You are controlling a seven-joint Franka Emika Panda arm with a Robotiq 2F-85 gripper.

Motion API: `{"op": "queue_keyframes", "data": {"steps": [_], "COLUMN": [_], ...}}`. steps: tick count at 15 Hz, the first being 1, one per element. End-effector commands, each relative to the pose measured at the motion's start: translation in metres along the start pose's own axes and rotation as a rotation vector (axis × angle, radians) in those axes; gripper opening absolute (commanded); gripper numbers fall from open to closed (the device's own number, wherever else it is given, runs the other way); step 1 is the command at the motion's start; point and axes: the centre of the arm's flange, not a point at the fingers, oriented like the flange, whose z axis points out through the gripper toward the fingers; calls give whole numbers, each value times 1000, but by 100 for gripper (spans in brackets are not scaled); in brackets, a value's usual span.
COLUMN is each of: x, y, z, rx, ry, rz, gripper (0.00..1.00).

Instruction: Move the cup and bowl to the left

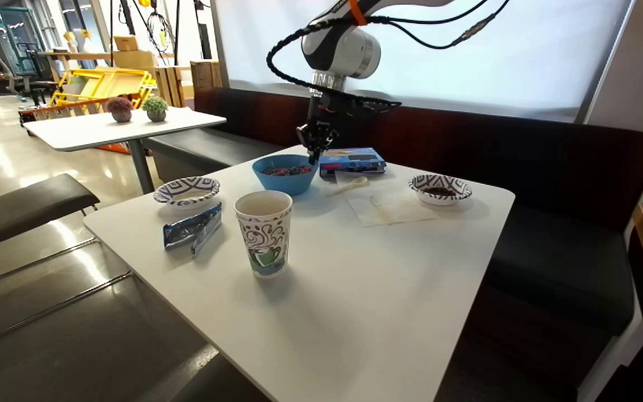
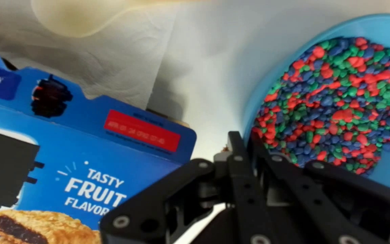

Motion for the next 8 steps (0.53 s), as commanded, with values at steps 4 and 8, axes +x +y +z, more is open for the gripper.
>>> {"op": "queue_keyframes", "data": {"steps": [4, 8], "x": [-96, -123], "y": [8, -2], "z": [12, 16], "rx": [-10, -8], "ry": [-157, -222], "rz": [-257, -409], "gripper": [2, 2]}}
